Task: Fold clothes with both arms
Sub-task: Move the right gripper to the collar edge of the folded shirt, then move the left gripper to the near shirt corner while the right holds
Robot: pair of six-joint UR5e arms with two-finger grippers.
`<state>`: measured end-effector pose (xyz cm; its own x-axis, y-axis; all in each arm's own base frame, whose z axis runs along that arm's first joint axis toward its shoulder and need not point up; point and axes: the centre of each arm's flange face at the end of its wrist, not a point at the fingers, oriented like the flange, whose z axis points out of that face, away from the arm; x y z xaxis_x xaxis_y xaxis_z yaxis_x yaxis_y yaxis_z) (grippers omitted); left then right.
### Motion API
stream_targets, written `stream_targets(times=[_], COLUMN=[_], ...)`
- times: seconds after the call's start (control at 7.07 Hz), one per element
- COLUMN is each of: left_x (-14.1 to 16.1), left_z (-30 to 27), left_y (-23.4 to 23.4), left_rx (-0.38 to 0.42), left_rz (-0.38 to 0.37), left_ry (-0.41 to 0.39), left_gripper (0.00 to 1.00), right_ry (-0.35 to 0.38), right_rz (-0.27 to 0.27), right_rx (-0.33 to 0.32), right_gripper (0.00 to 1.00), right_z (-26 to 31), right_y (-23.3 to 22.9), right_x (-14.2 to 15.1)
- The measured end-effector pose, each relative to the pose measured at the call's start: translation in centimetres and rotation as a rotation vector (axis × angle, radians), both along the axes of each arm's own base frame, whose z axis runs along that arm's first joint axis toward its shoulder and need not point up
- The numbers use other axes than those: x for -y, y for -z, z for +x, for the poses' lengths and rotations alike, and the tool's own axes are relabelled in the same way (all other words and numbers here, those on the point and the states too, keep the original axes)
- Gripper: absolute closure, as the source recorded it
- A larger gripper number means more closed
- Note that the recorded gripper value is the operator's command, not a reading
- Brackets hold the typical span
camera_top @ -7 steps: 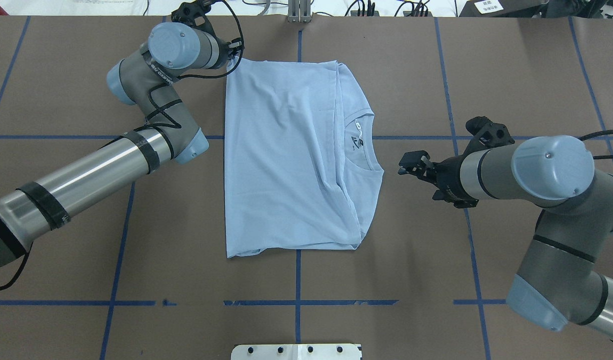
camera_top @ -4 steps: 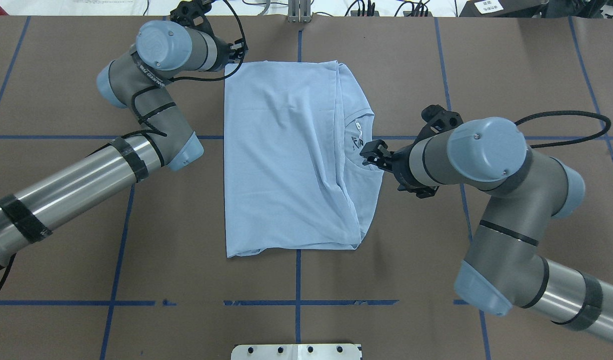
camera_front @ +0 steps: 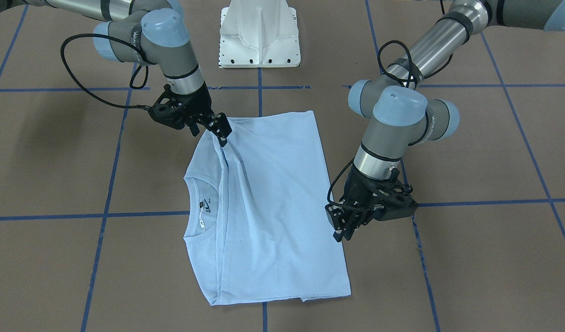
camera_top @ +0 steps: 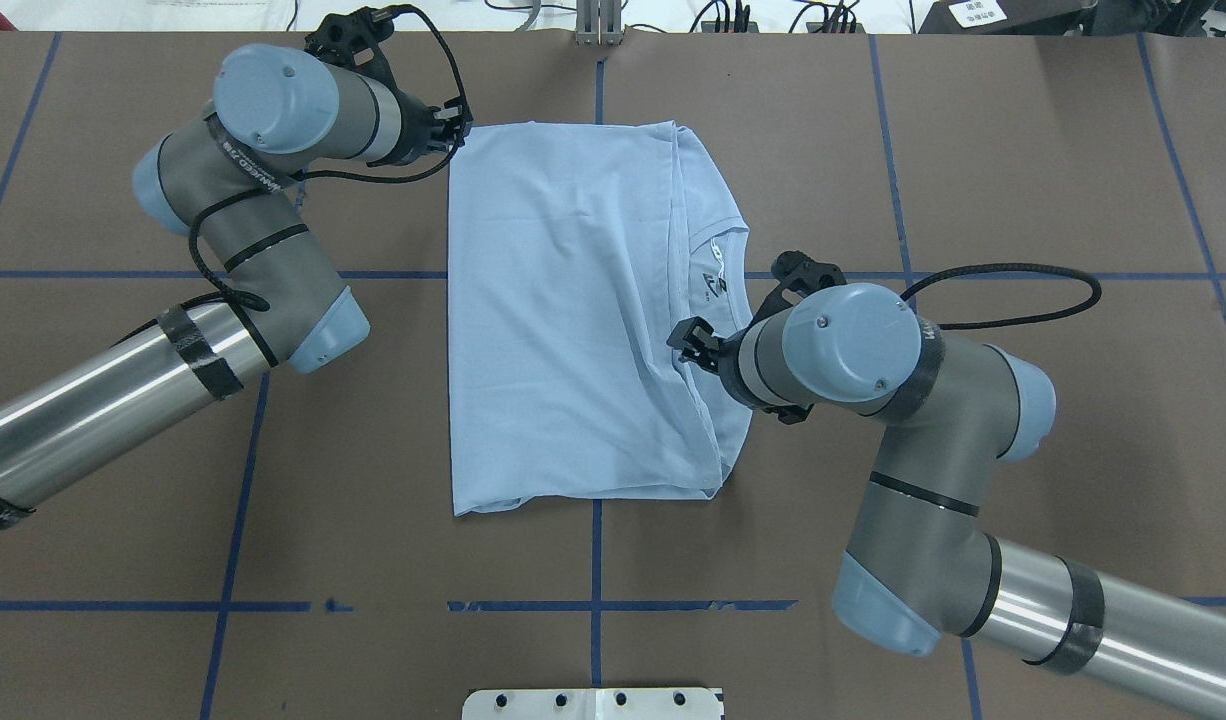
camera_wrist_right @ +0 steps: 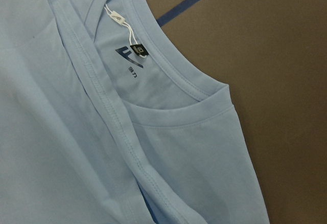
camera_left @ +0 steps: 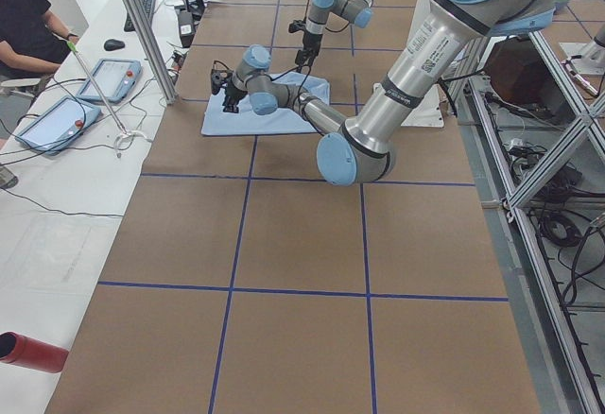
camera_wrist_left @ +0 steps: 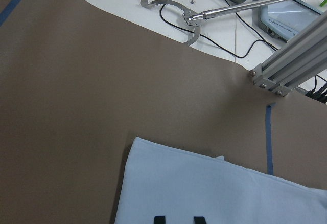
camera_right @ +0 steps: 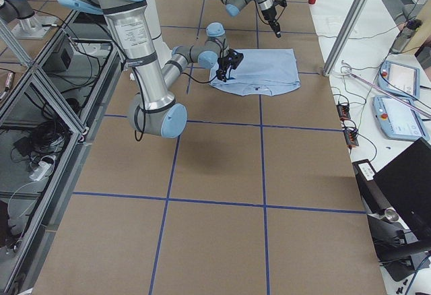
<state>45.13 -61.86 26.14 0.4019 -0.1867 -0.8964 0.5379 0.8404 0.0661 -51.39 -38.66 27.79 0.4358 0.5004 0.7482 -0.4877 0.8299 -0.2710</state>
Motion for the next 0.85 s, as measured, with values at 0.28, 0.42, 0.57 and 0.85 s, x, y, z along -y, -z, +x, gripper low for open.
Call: stream_targets(times=[0.28,0.42,0.57,0.85], left_x=[-1.3,-1.4,-1.5,-1.6], left_z=[0.2,0.3,0.3,0.4], left_y=[0.5,0.5,0.3,0.0], left_rx=[0.006,0.007,0.009,0.012], left_rz=[-0.012,-0.014,-0.016,-0.02], left_ry=[-0.017,-0.02,-0.021,-0.022], left_gripper=[0.68,0.68,0.68,0.68], right_ry=[0.028,0.038,0.046,0.054], right_rz=[-0.008,-0.011,-0.013,-0.018], right_rx=[-0.025,-0.033,-0.037,-0.049], right_gripper=[0.05,0.11,0.13,0.13], right_z=[-1.5,-2.0,-2.3,-2.7], right_y=[-1.2,-1.5,-1.7,-2.4], right_x=[-1.6,-2.2,-2.6,-3.0])
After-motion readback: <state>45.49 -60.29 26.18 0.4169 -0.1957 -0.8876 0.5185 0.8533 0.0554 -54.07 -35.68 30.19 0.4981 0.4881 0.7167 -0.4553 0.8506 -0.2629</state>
